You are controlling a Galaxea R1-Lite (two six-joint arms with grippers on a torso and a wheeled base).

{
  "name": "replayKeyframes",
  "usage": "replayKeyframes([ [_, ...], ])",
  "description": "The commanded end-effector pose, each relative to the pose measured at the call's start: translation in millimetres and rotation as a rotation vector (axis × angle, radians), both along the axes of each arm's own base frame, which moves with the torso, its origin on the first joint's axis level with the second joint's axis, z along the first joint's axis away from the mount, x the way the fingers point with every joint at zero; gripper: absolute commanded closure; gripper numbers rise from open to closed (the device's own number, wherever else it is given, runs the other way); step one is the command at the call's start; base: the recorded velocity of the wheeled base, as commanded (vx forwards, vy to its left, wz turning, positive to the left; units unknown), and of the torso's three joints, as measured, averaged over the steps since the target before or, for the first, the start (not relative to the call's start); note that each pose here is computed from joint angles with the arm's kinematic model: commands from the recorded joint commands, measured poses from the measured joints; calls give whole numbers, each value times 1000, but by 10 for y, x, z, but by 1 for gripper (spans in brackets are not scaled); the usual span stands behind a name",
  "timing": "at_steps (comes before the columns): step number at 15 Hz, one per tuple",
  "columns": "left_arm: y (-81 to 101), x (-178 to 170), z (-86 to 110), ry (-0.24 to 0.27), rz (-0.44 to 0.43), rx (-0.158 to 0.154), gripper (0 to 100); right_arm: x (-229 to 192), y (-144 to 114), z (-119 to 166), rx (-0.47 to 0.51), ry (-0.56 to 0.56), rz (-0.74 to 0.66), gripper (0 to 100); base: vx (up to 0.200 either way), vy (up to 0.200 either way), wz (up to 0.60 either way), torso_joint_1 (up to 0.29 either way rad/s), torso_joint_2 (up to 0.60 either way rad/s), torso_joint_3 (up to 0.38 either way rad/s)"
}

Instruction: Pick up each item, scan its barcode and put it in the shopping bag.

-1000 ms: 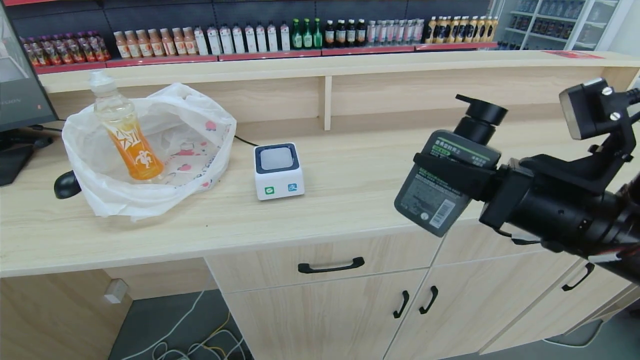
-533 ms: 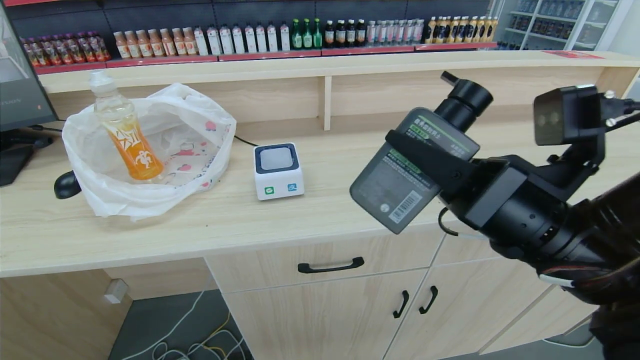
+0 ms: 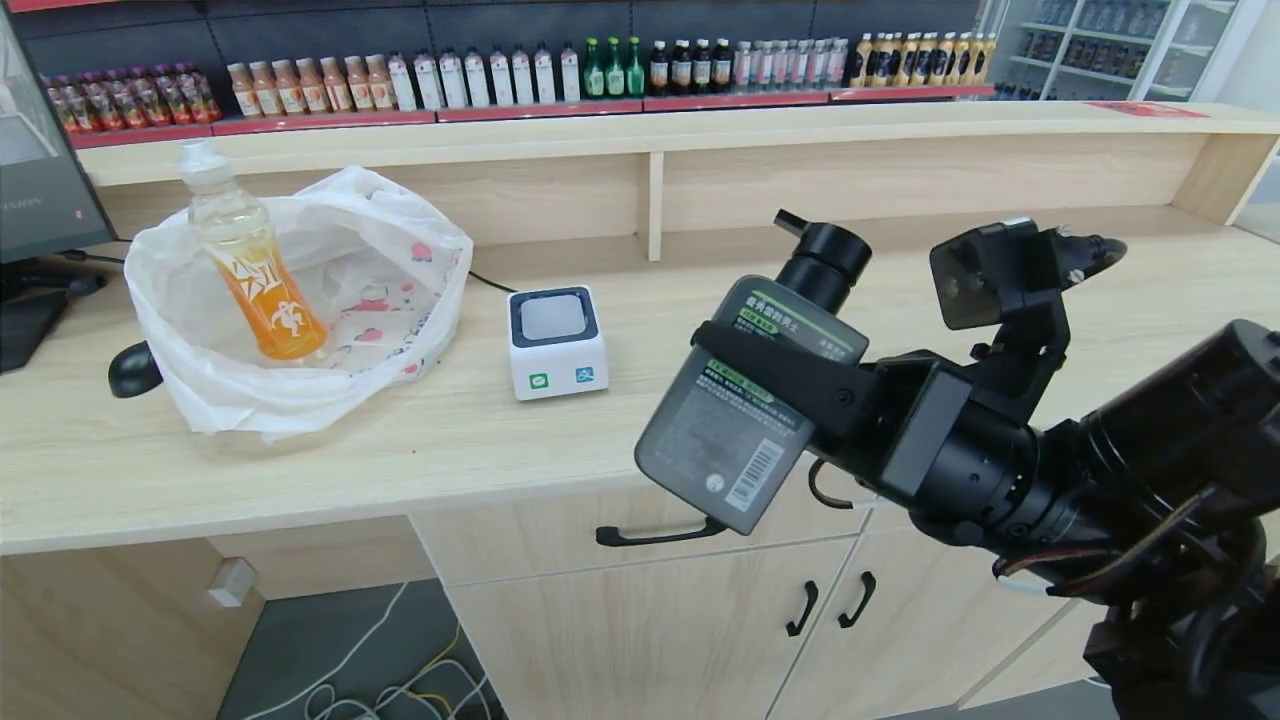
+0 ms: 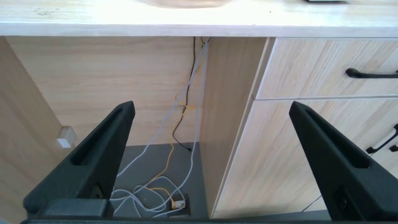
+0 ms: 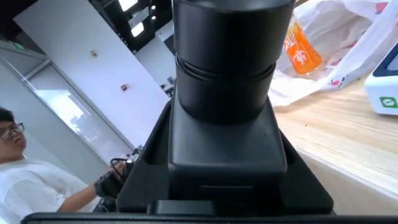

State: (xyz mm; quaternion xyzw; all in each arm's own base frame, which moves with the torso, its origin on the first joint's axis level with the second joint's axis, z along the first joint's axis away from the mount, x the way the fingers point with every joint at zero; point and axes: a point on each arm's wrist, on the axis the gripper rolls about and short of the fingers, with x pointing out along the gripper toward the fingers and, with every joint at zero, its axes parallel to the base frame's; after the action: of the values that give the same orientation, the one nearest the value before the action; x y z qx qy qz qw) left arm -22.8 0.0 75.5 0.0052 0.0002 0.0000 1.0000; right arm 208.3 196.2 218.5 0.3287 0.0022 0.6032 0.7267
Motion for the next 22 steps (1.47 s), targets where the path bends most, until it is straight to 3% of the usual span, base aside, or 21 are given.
replayKeyframes([
  [1, 0, 0, 0, 0, 0, 0, 0, -9, 11, 67, 24, -1, 16, 100, 0, 0, 0, 0, 0, 0],
  [10, 0, 0, 0, 0, 0, 0, 0, -407, 173, 111, 36, 15, 168, 100, 0, 0, 0, 0, 0, 0],
  [22, 0, 0, 0, 0, 0, 0, 0, -410, 189, 113, 36, 13, 172, 100, 0, 0, 0, 0, 0, 0],
])
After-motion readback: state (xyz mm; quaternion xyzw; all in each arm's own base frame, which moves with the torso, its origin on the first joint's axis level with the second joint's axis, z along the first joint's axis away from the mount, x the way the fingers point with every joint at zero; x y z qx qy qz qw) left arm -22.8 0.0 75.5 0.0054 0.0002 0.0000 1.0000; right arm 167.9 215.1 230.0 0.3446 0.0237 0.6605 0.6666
